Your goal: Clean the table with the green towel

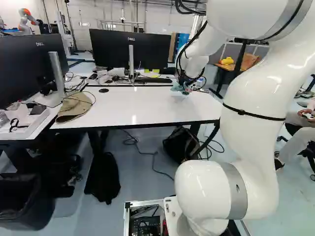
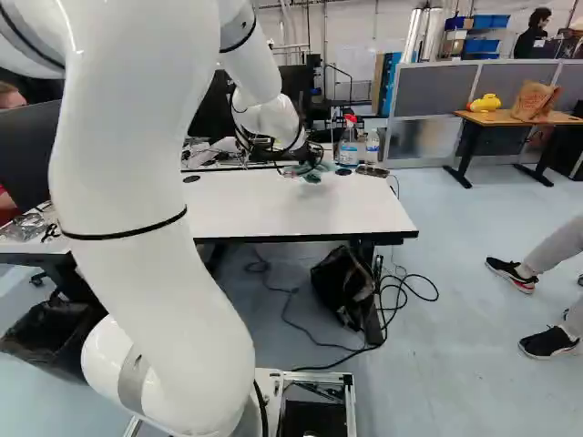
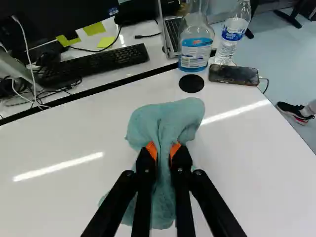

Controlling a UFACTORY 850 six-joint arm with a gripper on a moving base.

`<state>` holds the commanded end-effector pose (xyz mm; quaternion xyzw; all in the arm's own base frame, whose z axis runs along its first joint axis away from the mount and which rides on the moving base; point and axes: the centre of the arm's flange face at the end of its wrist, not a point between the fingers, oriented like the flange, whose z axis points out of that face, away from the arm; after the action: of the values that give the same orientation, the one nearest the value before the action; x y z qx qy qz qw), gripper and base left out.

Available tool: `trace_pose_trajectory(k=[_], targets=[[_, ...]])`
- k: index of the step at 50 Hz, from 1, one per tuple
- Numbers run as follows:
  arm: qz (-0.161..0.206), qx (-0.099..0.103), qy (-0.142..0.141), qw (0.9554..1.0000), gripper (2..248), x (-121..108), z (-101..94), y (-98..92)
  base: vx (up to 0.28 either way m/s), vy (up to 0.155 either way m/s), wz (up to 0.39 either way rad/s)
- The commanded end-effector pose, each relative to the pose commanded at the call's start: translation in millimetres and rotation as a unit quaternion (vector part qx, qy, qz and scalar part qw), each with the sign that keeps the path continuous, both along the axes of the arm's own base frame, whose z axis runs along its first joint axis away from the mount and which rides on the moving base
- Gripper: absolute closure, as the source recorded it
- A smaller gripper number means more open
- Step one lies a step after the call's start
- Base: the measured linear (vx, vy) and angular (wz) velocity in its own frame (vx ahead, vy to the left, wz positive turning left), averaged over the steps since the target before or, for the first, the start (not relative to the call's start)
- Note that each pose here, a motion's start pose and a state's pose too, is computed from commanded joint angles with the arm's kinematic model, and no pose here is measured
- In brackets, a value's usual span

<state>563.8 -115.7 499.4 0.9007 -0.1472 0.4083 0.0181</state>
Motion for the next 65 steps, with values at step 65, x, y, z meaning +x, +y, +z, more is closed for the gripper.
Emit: trace_pose_trajectory(k=[65], targets=[[-0.053, -0.003, -0.013, 0.9985, 154, 38.7, -3.9, -76.4, 0.000, 0.000, 0.000]])
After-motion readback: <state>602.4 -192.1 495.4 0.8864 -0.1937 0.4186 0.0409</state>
